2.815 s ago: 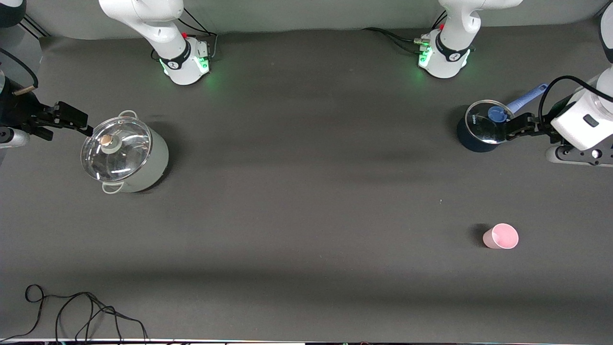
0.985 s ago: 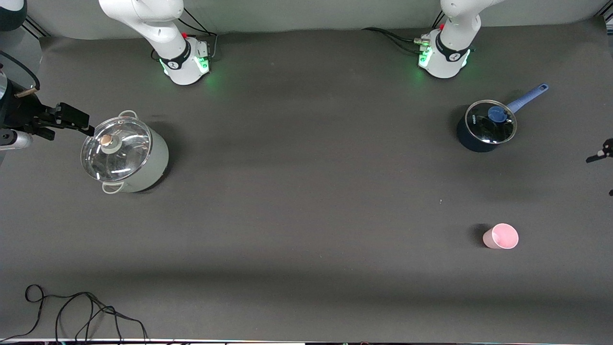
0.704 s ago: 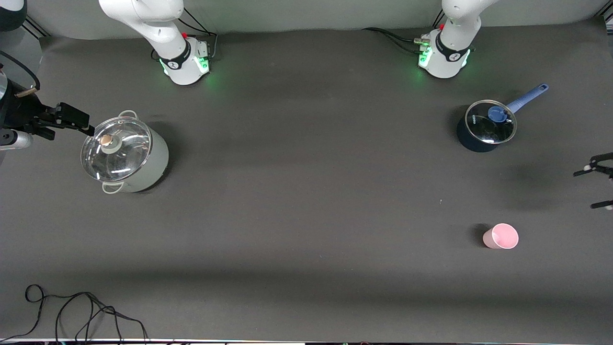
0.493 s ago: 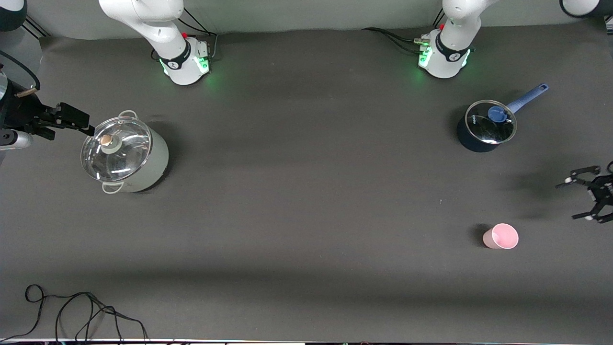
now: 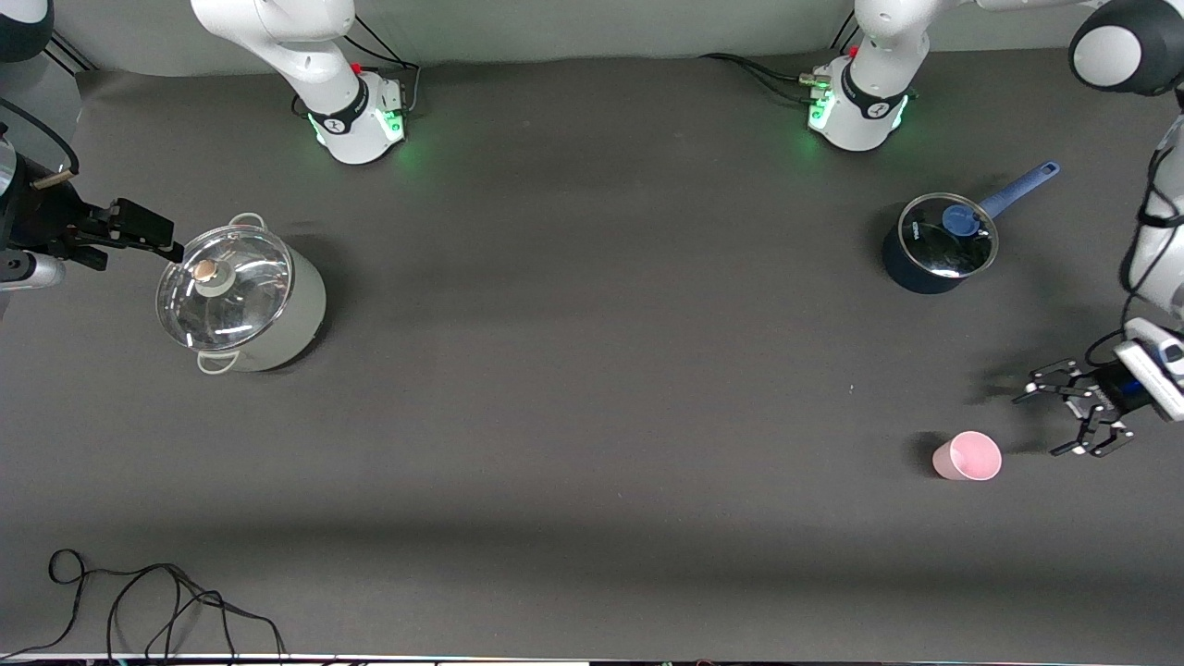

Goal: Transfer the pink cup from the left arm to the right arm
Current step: 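Move the left gripper off the saucepan down toward the pink cup, then close the left gripper around the pink cup's rim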

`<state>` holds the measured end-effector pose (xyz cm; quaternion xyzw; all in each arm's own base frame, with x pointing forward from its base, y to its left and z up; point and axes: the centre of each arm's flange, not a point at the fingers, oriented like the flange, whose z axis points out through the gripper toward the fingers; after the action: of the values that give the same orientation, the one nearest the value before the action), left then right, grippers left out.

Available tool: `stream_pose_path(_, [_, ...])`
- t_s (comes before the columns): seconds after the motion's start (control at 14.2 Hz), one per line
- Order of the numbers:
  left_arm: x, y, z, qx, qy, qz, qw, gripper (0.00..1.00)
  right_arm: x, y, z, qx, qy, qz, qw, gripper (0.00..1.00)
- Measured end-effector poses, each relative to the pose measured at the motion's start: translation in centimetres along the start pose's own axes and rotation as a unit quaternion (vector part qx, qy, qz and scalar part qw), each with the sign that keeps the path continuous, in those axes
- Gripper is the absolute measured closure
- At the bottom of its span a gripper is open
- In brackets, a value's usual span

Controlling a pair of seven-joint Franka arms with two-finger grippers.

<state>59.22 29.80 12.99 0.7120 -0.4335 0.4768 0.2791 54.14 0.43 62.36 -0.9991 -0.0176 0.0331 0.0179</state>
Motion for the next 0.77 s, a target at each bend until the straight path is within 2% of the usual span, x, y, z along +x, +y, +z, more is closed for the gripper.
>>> stream_pose_path(0.28, [-3.0, 0.7, 1.9, 0.021, 0.014, -0.002, 1.0, 0.0, 0.0, 0.0, 0.0, 0.0, 0.0, 0.0, 1.0, 0.0])
stream_pose_path(0.77, [-2.6, 1.4, 6.3, 0.039, 0.036, -0.021, 0.998, 0.0, 0.0, 0.0, 0.0, 0.0, 0.0, 0.0, 1.0, 0.0])
